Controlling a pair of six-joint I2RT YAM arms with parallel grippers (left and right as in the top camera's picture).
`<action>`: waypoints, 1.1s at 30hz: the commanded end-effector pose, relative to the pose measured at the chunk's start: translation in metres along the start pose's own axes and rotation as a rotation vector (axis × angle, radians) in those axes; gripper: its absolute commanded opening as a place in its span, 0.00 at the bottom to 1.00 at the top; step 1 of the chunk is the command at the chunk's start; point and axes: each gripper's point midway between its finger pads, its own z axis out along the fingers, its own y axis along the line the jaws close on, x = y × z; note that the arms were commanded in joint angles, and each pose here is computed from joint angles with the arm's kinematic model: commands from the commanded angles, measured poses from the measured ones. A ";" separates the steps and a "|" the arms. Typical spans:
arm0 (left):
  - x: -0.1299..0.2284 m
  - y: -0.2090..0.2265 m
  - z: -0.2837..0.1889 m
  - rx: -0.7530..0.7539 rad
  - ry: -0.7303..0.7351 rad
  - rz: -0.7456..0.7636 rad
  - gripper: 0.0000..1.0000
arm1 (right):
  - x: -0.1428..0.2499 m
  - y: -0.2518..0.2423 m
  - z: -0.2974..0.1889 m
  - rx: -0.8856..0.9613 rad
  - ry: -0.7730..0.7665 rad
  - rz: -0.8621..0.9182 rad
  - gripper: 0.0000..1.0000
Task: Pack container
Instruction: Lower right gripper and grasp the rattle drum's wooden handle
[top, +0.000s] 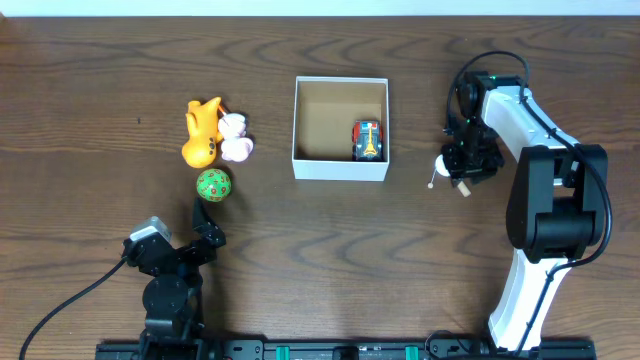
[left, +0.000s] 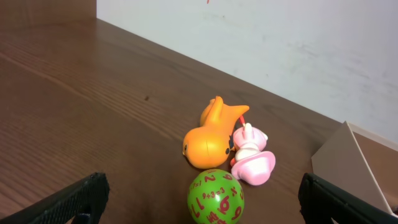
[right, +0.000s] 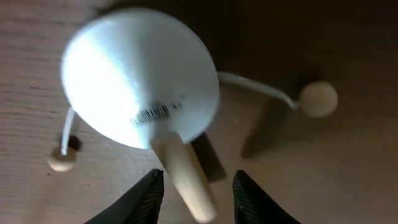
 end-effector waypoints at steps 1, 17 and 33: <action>0.014 0.006 0.003 -0.019 0.031 0.031 0.98 | -0.003 0.005 -0.005 -0.033 -0.033 -0.065 0.36; 0.014 0.006 0.003 -0.019 0.031 0.031 0.98 | -0.034 0.018 -0.029 -0.111 -0.153 0.014 0.01; 0.014 0.006 0.003 -0.019 0.031 0.031 0.98 | -0.084 0.036 -0.136 -0.086 -0.413 -0.057 0.32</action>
